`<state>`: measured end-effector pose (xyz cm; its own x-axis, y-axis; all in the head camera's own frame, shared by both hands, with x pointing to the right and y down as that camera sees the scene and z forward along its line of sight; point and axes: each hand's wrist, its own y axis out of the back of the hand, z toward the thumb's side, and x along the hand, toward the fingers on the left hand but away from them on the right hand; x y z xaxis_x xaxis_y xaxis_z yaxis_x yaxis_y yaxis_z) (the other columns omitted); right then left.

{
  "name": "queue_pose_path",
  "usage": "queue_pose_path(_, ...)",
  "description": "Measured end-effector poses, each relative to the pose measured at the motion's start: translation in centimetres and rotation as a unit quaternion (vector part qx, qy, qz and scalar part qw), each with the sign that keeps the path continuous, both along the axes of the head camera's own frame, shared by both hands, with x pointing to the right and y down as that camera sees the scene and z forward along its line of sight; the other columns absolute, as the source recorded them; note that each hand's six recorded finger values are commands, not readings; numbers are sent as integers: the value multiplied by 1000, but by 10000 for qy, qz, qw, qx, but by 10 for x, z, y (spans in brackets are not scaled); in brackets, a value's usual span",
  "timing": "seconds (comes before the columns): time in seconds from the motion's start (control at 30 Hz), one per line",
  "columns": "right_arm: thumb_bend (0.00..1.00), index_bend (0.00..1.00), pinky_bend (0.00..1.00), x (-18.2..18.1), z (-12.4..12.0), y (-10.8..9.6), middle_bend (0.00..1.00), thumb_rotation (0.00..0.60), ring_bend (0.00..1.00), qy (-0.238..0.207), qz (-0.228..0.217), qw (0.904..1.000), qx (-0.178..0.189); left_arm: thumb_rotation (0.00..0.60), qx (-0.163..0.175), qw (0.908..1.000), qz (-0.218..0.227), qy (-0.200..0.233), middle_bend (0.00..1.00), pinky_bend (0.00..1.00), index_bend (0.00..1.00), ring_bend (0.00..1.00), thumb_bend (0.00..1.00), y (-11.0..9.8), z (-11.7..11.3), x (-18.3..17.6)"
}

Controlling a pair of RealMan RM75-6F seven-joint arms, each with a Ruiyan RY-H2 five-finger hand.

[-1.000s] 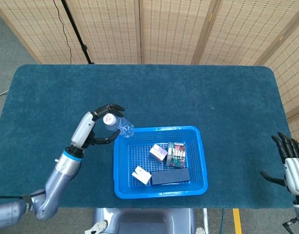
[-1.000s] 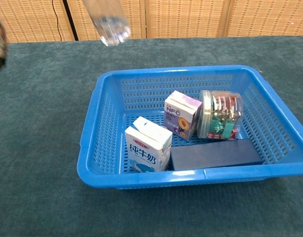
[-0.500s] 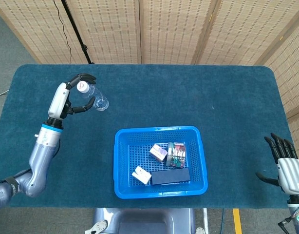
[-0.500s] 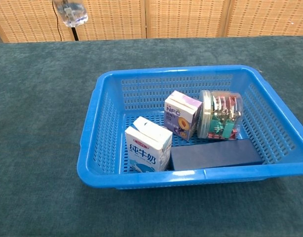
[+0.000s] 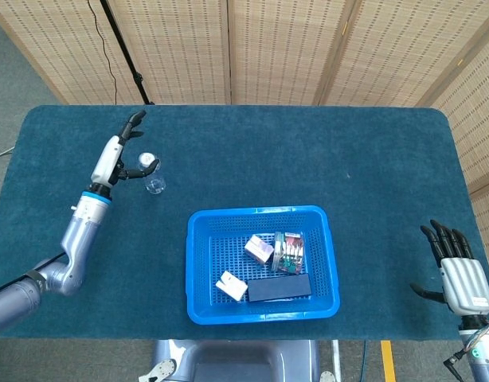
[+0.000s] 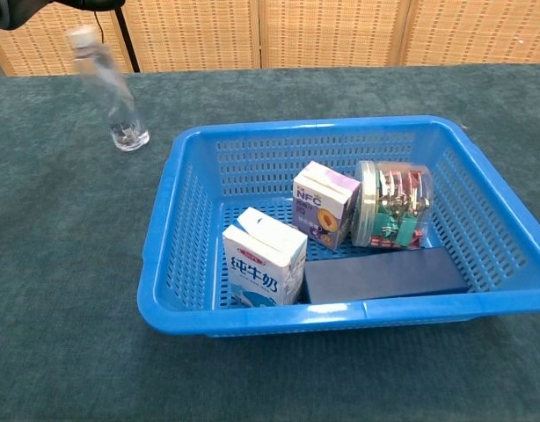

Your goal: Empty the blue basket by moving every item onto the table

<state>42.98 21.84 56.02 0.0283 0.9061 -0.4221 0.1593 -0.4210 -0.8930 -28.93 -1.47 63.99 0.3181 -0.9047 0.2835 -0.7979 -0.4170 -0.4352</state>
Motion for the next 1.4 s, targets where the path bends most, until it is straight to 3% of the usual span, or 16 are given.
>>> queue_pose_path(0.23,0,0,0,-1,-5,0,5,600,0,-66,-9,10000,53,600,849,9941,668,-41,0,7,0,0,209,9,-48,4)
queue_pose_path(0.4,0,0,0,-1,-8,0,5,600,0,-115,-5,9999,95,600,1299,9754,1770,-210,0,7,0,0,209,49,-84,34)
queue_pose_path(0.53,0,0,0,0,-10,-1,5,600,0,-146,19,9998,116,600,1384,9494,2758,-581,0,1,0,0,184,95,-98,62)
queue_pose_path(0.67,0,0,0,4,-11,-1,5,600,0,-155,60,9998,123,600,1436,9158,3517,-1304,0,0,0,0,108,131,-96,79)
queue_pose_path(0.87,0,0,0,8,-14,-3,5,600,0,-192,112,9996,151,600,1606,8612,4209,-2354,0,0,0,0,73,165,-83,96)
queue_pose_path(1.0,0,0,0,9,-16,-4,5,600,0,-211,128,9995,177,600,1450,8389,4505,-2688,0,0,0,0,72,183,-73,106)
queue_pose_path(1.17,0,0,0,10,-17,-4,5,600,0,-223,137,9995,184,600,1248,8301,4723,-2689,0,0,0,0,71,201,-62,122)
queue_pose_path(1.4,0,0,0,11,-17,-4,5,600,0,-219,146,9995,191,600,1159,8354,4755,-2501,0,0,0,0,72,211,-50,149)
